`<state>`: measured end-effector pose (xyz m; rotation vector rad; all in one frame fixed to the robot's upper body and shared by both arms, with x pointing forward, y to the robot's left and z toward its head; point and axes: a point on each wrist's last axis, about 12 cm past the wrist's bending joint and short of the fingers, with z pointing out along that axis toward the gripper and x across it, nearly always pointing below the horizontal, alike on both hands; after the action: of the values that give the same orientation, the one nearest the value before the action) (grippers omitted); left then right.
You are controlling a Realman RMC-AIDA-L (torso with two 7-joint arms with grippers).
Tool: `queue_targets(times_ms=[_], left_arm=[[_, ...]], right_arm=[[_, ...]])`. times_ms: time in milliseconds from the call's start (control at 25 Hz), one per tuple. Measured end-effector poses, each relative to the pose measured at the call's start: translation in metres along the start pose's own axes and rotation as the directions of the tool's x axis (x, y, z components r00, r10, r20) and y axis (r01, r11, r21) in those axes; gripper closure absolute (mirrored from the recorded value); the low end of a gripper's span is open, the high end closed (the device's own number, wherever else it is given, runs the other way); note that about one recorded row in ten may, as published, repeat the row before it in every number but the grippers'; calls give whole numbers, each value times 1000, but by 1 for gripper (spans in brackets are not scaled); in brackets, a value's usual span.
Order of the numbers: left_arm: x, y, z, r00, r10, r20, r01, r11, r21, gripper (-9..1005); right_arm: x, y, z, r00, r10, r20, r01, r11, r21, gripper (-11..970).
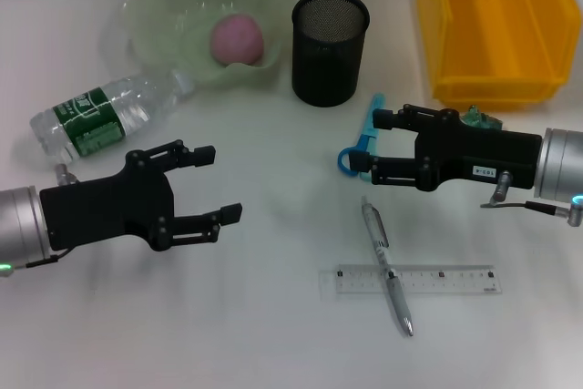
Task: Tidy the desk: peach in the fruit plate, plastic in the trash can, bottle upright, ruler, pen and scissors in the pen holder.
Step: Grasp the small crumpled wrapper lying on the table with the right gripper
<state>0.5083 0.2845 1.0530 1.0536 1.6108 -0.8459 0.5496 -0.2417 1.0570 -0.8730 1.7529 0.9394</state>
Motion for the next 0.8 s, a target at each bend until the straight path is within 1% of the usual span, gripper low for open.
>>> queue_targets(times_ms=[160, 200, 240, 320, 360, 400, 440, 520, 560, 600, 640, 680, 720, 760, 800], left_arm=[[1, -2, 4, 1000, -5, 3, 5, 1000, 5, 153], [1, -3, 5, 1000, -10, 8, 10, 1000, 1, 153], [1, -3, 5, 1000, -11, 9, 11, 1000, 1, 153], [1, -4, 8, 1000, -17, 13, 17, 1000, 4, 153], [1, -4, 8, 1000, -17, 13, 17, 1000, 4, 153], [1, -4, 9, 1000, -19, 14, 19, 1000, 4, 153], [1, -4, 9, 1000, -19, 14, 19, 1000, 4, 153], [1, -5, 10, 1000, -21, 15, 21, 1000, 4, 153], [1, -5, 11, 1000, -23, 15, 23, 1000, 3, 153], [2, -6, 13, 1000, -26, 15, 26, 1000, -1, 153], [2, -6, 13, 1000, -26, 15, 26, 1000, -1, 153], [2, -6, 14, 1000, -27, 16, 27, 1000, -2, 154], [2, -6, 14, 1000, -27, 16, 27, 1000, -2, 154], [2, -6, 14, 1000, -27, 16, 27, 1000, -2, 154], [2, -6, 15, 999, -30, 19, 31, 1000, -8, 154]], right_arm=[[-3, -2, -1, 1000, 25, -5, -25, 1000, 1, 260], [-11, -5, -4, 999, 44, -7, -44, 999, -4, 261], [-11, -5, -4, 999, 44, -7, -44, 999, -4, 261], [-26, -10, -9, 997, 69, -40, -70, 997, -26, 262], [-26, -10, -9, 997, 69, -40, -70, 997, -26, 262], [-35, -13, -12, 994, 72, -86, -75, 997, -32, 262], [-35, -13, -12, 994, 72, -86, -75, 997, -32, 263], [-45, -16, -16, 986, 71, -152, -76, 997, -29, 263], [-50, -18, -17, 980, 67, -189, -73, 997, -24, 263], [-60, -21, -20, 964, 56, -259, -62, 998, -17, 264], [-60, -21, -20, 964, 56, -259, -62, 998, -17, 264], [-71, -26, -21, 941, 47, -336, -52, 999, -7, 264], [-71, -26, -21, 941, 47, -336, -52, 999, -7, 265], [-77, -29, -22, 928, 42, -369, -45, 999, -1, 265], [-88, -33, -21, 903, 25, -428, -25, 1000, 6, 265]])
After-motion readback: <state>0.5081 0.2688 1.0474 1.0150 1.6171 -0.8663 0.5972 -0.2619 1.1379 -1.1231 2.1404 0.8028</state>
